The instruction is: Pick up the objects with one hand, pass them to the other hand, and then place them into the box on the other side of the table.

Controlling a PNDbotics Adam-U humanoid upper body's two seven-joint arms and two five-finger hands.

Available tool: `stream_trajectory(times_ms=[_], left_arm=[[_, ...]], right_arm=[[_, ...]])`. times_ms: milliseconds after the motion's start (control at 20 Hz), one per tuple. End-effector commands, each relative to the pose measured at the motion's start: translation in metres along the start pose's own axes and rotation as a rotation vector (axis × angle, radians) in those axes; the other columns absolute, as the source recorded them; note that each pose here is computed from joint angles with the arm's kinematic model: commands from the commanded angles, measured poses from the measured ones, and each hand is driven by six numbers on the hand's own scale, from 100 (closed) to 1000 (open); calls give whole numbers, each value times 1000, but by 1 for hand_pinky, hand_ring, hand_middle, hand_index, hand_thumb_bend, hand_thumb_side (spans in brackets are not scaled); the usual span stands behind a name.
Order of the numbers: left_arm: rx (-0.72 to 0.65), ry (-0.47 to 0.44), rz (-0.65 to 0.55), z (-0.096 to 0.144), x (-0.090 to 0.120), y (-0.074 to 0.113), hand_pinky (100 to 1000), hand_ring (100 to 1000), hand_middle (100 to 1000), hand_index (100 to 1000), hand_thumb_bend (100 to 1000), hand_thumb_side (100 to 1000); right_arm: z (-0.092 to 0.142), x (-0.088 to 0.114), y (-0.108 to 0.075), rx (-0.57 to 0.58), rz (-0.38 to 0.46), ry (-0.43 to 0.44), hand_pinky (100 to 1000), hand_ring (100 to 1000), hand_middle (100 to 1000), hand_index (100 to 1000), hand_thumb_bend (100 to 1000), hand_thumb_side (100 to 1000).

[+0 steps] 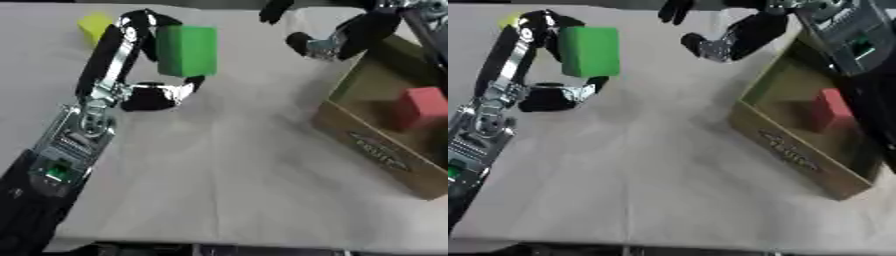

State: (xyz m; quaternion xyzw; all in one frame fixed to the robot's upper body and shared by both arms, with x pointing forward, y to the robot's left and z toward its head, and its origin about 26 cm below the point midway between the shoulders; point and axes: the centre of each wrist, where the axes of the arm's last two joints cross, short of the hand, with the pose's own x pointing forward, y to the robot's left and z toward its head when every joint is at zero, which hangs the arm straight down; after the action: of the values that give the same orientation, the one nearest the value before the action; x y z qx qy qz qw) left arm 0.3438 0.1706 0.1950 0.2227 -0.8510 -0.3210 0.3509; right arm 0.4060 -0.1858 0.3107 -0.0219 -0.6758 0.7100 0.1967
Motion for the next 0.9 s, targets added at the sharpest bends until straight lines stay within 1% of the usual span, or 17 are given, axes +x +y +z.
stream_trajectory(times_ms=[50,300,400,450,550,600,650,700,900], left_arm=[[16,-51,-18,-4,9,5,467,415,360,556,100,106],[28,-83,-28,-4,14,4,467,415,360,554,100,102],[31,-91,-30,-5,15,3,467,415,360,554,100,100],[32,-95,-31,-5,16,3,467,415,360,553,100,101],[31,-101,-30,-6,17,2,467,415,360,553,100,101],[30,-104,-29,-6,18,1,466,415,360,552,100,101],[28,-107,-28,-7,19,0,466,415,360,552,100,101],[27,-109,-28,-7,19,0,466,415,359,552,100,100],[21,-118,-28,-8,21,-3,466,415,359,552,100,100]], right_arm=[[1,2,-10,1,12,0,996,814,798,877,100,554],[-2,-2,-7,7,-20,10,998,801,784,871,100,583],[-4,-3,-7,2,-38,8,999,798,782,870,100,580],[-4,-2,-7,-2,-41,6,998,787,774,864,100,509],[-6,-1,-8,-14,-38,3,998,787,773,863,100,498],[-7,0,-9,-15,-33,2,997,785,769,858,100,290],[-8,1,-10,-14,-24,2,997,785,769,858,100,280],[-9,2,-10,-14,-17,1,997,788,769,858,107,216],[-14,4,-10,-12,12,-4,997,788,769,858,114,220]])
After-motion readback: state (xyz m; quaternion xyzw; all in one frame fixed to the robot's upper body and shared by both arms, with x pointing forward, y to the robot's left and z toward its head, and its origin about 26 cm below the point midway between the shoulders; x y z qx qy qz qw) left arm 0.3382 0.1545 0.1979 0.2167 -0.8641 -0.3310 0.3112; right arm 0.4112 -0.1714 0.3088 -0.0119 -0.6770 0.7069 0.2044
